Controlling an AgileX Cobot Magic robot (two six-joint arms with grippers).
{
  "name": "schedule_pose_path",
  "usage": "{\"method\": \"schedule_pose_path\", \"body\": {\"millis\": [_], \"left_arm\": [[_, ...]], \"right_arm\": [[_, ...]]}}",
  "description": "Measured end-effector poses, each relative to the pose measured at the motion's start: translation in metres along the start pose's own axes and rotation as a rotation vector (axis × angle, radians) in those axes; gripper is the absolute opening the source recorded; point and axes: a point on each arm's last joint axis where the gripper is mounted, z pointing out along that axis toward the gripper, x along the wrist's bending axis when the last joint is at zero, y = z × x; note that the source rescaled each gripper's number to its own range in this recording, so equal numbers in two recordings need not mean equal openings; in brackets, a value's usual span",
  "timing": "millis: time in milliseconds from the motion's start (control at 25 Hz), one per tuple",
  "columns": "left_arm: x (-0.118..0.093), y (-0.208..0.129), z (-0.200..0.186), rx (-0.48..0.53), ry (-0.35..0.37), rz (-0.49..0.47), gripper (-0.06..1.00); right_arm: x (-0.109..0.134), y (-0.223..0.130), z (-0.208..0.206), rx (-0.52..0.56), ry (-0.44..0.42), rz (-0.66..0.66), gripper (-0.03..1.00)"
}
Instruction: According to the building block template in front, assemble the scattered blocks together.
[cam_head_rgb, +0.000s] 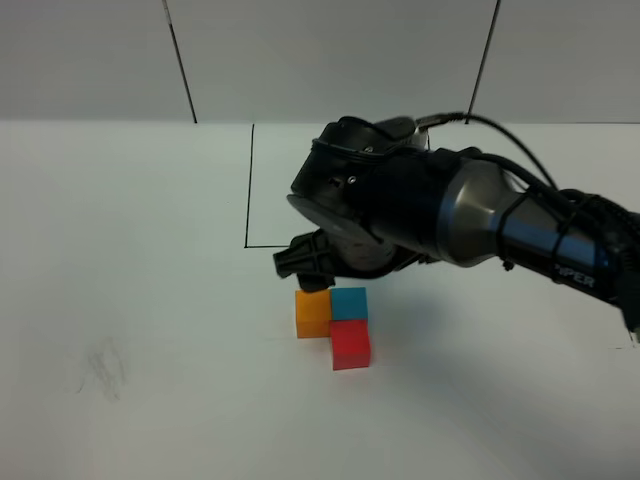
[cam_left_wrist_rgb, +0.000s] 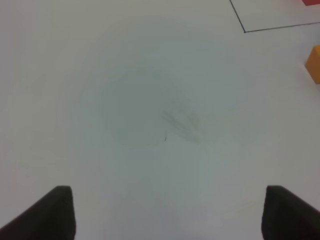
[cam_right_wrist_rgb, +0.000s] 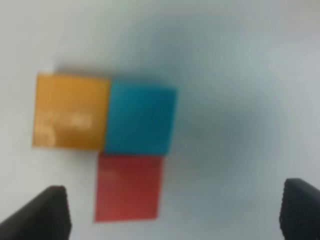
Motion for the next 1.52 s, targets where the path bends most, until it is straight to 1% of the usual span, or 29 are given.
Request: {"method": "schedule_pose_path", "body": {"millis": [120, 200, 320, 440, 520, 640, 760, 840, 960, 1080, 1200, 1360, 1520], "left_arm": [[0.000, 0.000, 0.000, 0.000, 0.000, 0.000, 0.66], [0.000, 0.000, 0.000, 0.000, 0.000, 0.000, 0.66], [0.000, 0.000, 0.000, 0.000, 0.000, 0.000, 0.66], [0.000, 0.000, 0.000, 0.000, 0.000, 0.000, 0.66], [0.000, 0.000, 0.000, 0.000, 0.000, 0.000, 0.66], [0.000, 0.000, 0.000, 0.000, 0.000, 0.000, 0.66], [0.000, 0.000, 0.000, 0.000, 0.000, 0.000, 0.66], [0.000, 0.000, 0.000, 0.000, 0.000, 0.000, 0.66], [0.000, 0.000, 0.000, 0.000, 0.000, 0.000, 0.66], [0.000, 0.000, 0.000, 0.000, 0.000, 0.000, 0.66], [0.000, 0.000, 0.000, 0.000, 0.000, 0.000, 0.66], [0.000, 0.000, 0.000, 0.000, 0.000, 0.000, 0.66], [0.000, 0.000, 0.000, 0.000, 0.000, 0.000, 0.66]], "right_arm": [[-0.029, 0.023, -0.013, -0.136, -0.051, -0.006, 0.73], [-0.056, 0.042, -0.021, -0.220, -0.066, -0.004, 0.73], [-0.110, 0.066, -0.032, -0.302, -0.083, 0.011, 0.73], [-0.171, 0.079, -0.048, -0.350, -0.136, -0.008, 0.73], [-0.212, 0.080, -0.065, -0.377, -0.183, -0.017, 0.73], [-0.261, 0.070, -0.098, -0.407, -0.234, -0.013, 0.73], [-0.302, 0.047, -0.138, -0.417, -0.291, 0.028, 0.73], [-0.323, 0.025, -0.168, -0.414, -0.342, 0.054, 0.73], [-0.336, -0.013, -0.217, -0.442, -0.390, 0.091, 0.73], [-0.339, -0.052, -0.256, -0.473, -0.408, 0.131, 0.73], [-0.338, -0.092, -0.282, -0.535, -0.424, 0.139, 0.73], [-0.330, -0.151, -0.291, -0.613, -0.413, 0.135, 0.73], [-0.318, -0.208, -0.280, -0.691, -0.345, 0.105, 0.73]]}}
